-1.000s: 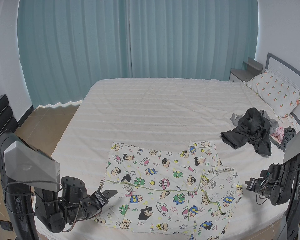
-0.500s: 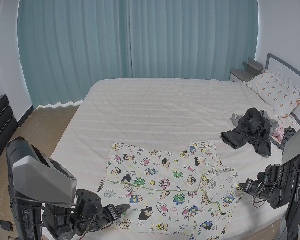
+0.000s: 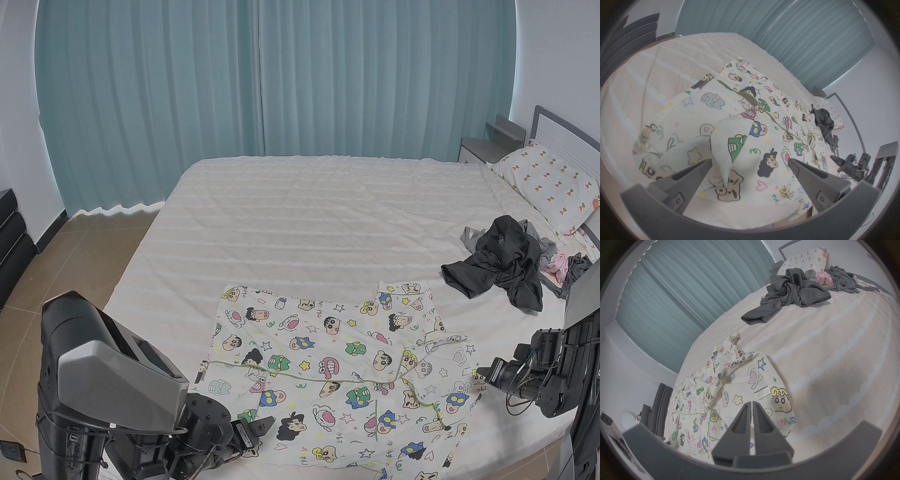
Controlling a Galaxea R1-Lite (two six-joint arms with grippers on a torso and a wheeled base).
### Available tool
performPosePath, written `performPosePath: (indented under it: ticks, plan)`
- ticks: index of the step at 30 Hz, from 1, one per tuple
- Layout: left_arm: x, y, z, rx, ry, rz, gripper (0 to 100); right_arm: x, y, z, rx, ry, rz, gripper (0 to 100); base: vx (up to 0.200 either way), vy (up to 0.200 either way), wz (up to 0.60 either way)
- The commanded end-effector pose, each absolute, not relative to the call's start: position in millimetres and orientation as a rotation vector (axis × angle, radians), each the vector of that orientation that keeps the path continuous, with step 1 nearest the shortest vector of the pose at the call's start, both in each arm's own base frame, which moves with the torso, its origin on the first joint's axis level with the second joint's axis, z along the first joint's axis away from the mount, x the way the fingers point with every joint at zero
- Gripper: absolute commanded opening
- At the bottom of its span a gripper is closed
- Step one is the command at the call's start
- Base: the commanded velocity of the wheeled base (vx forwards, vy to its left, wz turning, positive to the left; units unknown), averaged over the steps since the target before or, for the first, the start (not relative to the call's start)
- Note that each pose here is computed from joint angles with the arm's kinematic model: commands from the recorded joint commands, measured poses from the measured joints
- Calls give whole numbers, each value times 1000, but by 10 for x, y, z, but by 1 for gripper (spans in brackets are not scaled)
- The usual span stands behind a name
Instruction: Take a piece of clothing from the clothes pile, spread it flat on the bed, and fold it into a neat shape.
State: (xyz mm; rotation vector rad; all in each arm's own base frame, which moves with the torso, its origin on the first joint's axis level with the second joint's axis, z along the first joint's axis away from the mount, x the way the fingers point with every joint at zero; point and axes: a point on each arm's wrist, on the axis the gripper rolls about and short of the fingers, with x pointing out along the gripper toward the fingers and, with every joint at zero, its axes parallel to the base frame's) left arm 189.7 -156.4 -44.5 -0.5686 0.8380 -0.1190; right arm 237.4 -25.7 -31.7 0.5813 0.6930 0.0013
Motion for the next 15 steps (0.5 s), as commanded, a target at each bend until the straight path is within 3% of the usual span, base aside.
performPosePath:
  ticks: [1, 12, 13, 15]
  plan:
    - [1960, -1626, -534, -563, 834, -119, 100, 2377, -256, -313, 580, 686, 5, 0, 0, 0, 0]
    - [2066, -1671, -594, -564, 786, -85, 100, 2378, -253, -310, 578, 685, 5, 0, 0, 0, 0]
    - [2072, -1663, -593, -565, 778, -75, 0, 2374, -253, -310, 579, 686, 5, 0, 0, 0, 0]
    - [2080, -1628, -589, -558, 758, -38, 0, 2363, -251, -311, 580, 691, 5, 0, 0, 0, 0]
